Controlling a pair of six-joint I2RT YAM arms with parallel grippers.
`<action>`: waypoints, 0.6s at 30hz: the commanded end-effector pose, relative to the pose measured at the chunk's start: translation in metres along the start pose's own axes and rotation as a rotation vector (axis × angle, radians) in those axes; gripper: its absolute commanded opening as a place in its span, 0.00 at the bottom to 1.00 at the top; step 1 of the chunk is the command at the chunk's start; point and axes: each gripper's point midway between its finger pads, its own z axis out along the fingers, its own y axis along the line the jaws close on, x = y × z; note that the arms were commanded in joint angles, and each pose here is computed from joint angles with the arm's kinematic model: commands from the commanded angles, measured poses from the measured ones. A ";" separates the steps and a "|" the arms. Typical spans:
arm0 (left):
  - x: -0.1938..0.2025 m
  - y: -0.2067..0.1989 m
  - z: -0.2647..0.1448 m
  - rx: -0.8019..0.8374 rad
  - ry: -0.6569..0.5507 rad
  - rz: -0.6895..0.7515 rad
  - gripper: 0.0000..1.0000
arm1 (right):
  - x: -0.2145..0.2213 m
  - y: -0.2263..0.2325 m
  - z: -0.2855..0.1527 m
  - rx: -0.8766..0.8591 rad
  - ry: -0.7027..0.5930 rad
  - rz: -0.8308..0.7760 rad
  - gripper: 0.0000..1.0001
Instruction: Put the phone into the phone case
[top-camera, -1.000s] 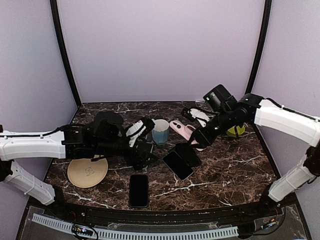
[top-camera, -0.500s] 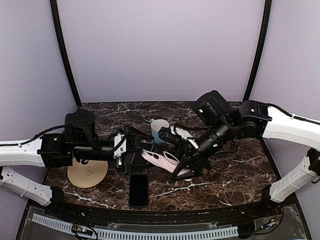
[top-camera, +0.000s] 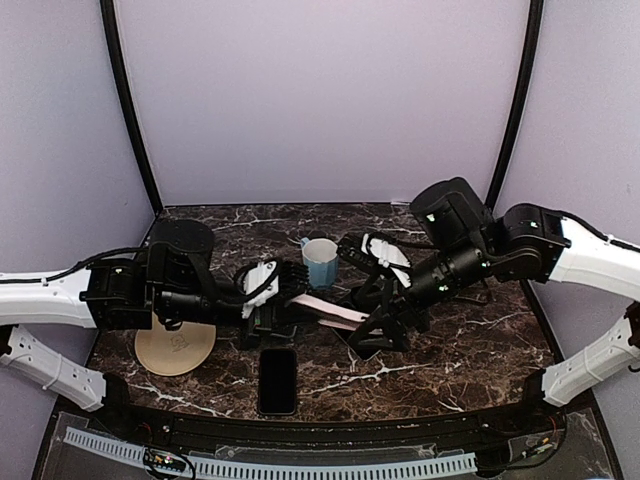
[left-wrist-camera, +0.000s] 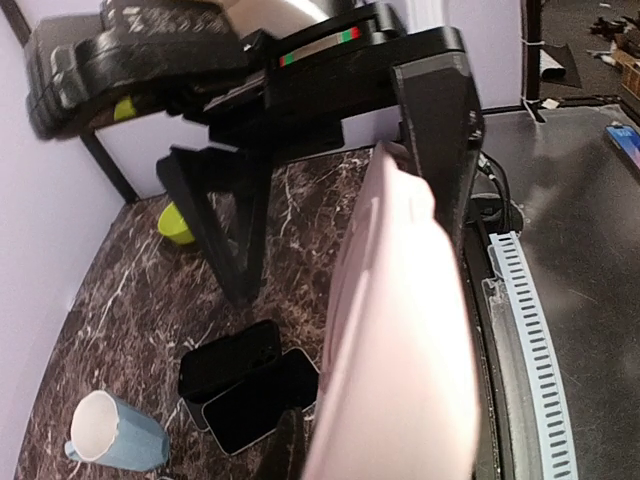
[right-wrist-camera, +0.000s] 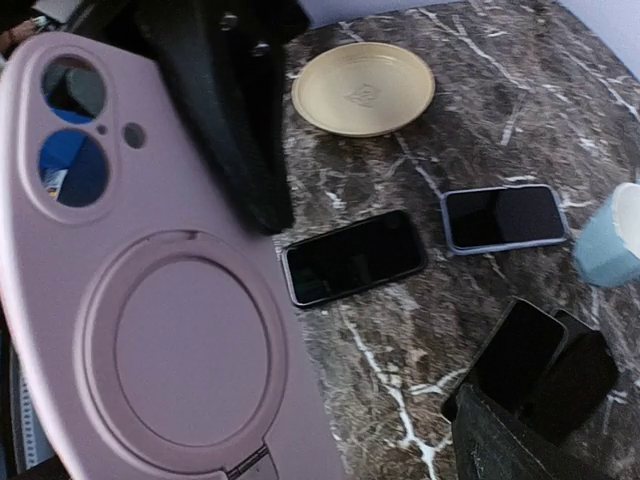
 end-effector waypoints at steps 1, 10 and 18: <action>0.006 0.008 -0.001 -0.021 0.138 -0.186 0.00 | -0.012 -0.034 -0.017 0.223 -0.072 0.015 0.98; 0.011 -0.001 0.002 0.038 0.231 -0.289 0.00 | -0.029 -0.016 -0.001 0.117 -0.139 -0.016 0.57; 0.014 0.010 0.005 -0.032 0.207 -0.362 0.30 | -0.036 -0.019 -0.001 0.090 -0.232 0.080 0.00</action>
